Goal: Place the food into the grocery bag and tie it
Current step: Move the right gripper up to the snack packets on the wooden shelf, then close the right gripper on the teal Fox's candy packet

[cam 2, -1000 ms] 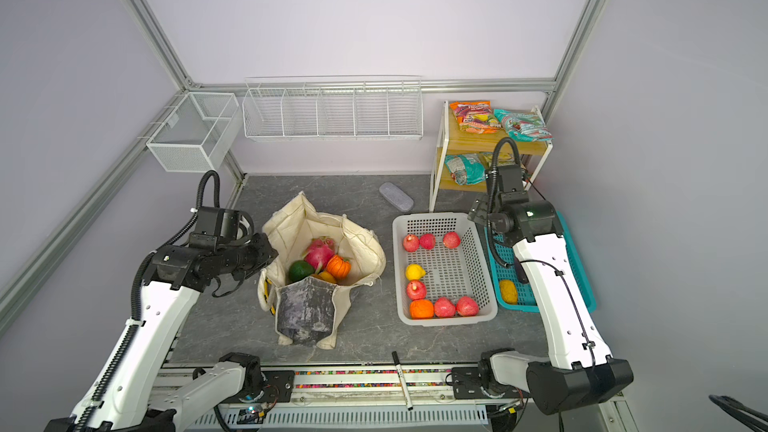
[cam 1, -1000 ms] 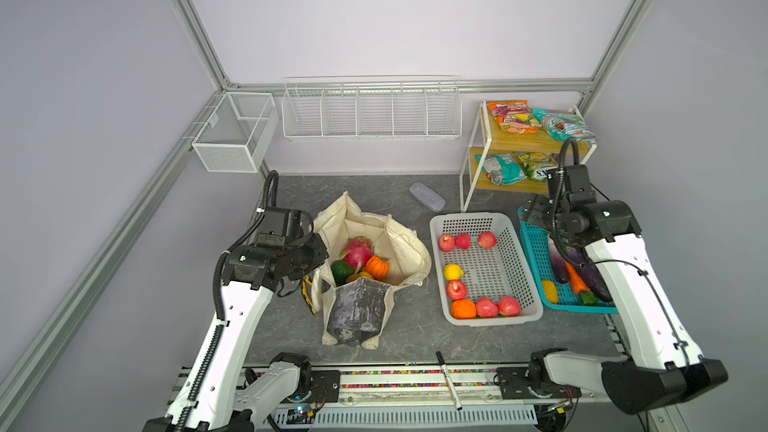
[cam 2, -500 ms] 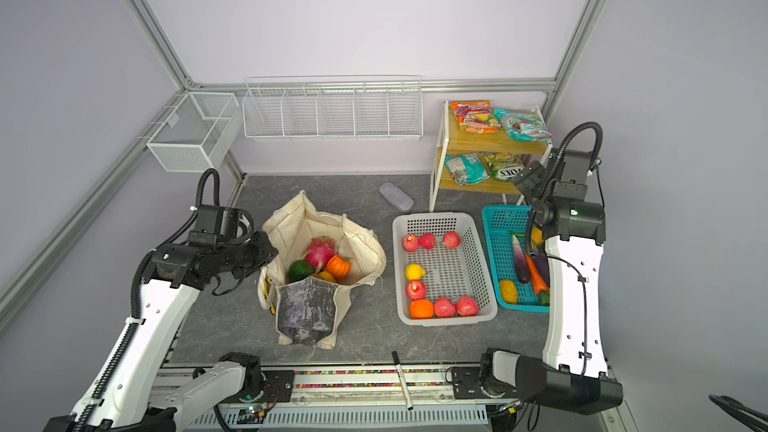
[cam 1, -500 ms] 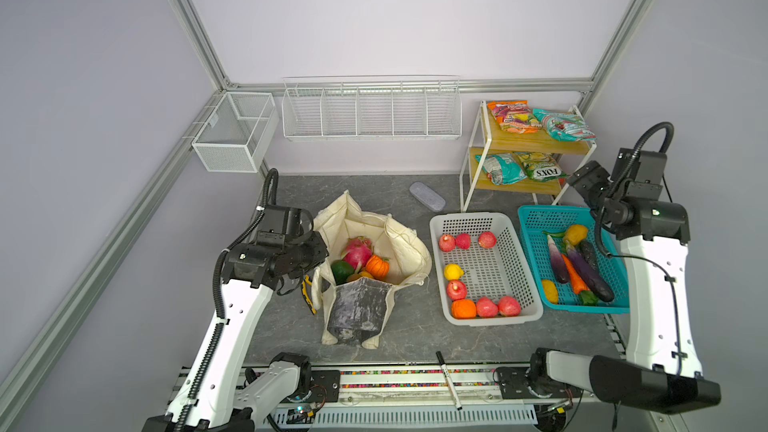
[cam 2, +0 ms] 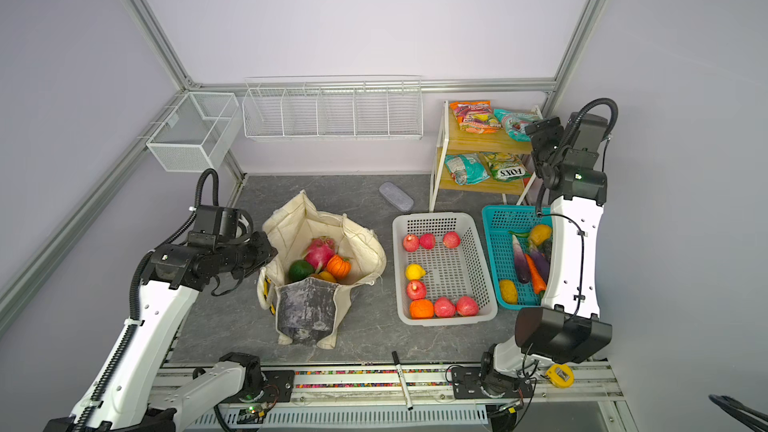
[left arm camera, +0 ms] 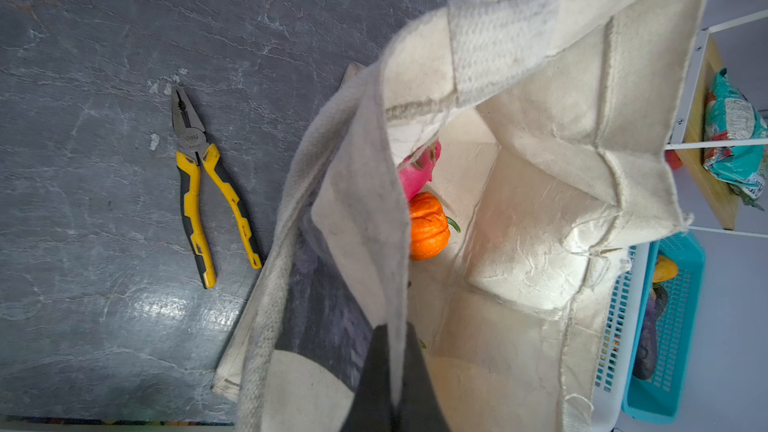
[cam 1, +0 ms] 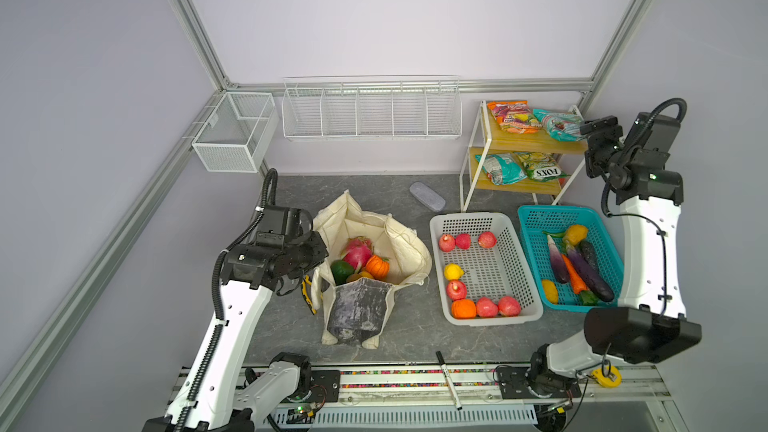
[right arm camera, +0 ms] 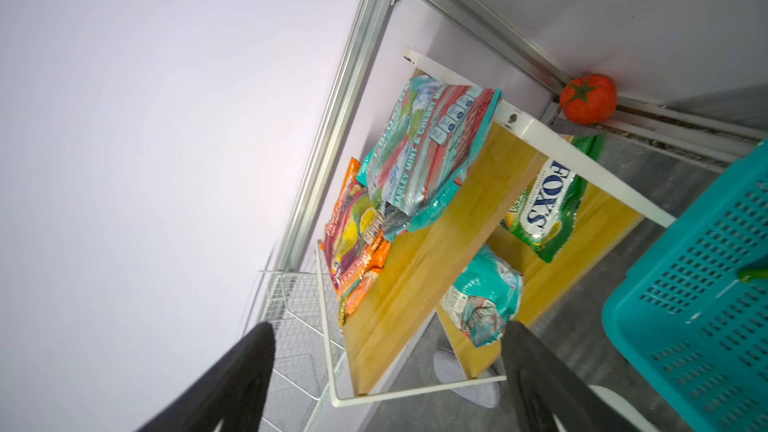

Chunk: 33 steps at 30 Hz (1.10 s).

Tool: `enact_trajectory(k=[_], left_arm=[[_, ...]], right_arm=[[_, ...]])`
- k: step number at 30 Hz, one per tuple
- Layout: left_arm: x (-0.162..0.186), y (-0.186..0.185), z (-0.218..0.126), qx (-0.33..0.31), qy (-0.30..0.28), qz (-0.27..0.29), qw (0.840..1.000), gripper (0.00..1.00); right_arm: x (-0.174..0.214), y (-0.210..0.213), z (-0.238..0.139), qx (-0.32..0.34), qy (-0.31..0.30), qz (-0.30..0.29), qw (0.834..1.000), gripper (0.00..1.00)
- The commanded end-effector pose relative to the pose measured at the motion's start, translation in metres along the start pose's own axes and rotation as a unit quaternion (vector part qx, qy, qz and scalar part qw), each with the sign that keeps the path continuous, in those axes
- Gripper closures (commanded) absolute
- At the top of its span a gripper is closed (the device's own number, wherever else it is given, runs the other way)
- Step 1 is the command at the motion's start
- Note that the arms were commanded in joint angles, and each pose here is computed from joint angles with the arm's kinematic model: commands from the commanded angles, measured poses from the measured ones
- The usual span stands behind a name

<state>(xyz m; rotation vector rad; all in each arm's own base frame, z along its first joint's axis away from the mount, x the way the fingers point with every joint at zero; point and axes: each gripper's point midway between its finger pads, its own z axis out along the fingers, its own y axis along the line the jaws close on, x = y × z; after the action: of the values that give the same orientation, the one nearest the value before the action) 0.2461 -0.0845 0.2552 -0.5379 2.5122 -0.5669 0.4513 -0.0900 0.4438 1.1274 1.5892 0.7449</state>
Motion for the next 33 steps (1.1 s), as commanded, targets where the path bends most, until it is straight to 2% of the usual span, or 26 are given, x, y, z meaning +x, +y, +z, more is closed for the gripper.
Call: enact_trajectory(k=[1,6,10,18,22,30,33], left_arm=[[-0.007,-0.003,-0.011,0.004,-0.022,0.004,1.0,0.99],[-0.006,0.0,-0.013,0.002,-0.025,0.003,1.0,0.99],[-0.007,-0.002,-0.015,0.003,-0.027,0.002,1.0,0.99],[-0.01,-0.004,-0.018,0.006,-0.031,0.004,0.999,0.99],[-0.01,-0.004,-0.02,0.004,-0.033,0.006,0.999,0.99],[-0.01,-0.004,-0.021,0.006,-0.034,0.005,0.999,0.99],[-0.01,-0.004,-0.021,0.006,-0.034,0.005,0.999,0.99]], right_arm=[[-0.001,0.008,0.018,-0.024,0.021,0.078,0.996,0.12],[0.0,-0.003,0.033,-0.004,0.027,0.112,0.993,0.09],[-0.003,-0.009,0.04,0.001,0.025,0.128,0.991,0.01],[-0.008,-0.016,0.057,-0.003,0.038,0.144,0.989,0.19],[-0.009,-0.02,0.063,0.001,0.045,0.149,0.988,0.24],[-0.008,-0.03,0.077,0.013,0.062,0.166,0.984,0.23],[-0.009,-0.03,0.081,0.011,0.064,0.169,0.984,0.28]])
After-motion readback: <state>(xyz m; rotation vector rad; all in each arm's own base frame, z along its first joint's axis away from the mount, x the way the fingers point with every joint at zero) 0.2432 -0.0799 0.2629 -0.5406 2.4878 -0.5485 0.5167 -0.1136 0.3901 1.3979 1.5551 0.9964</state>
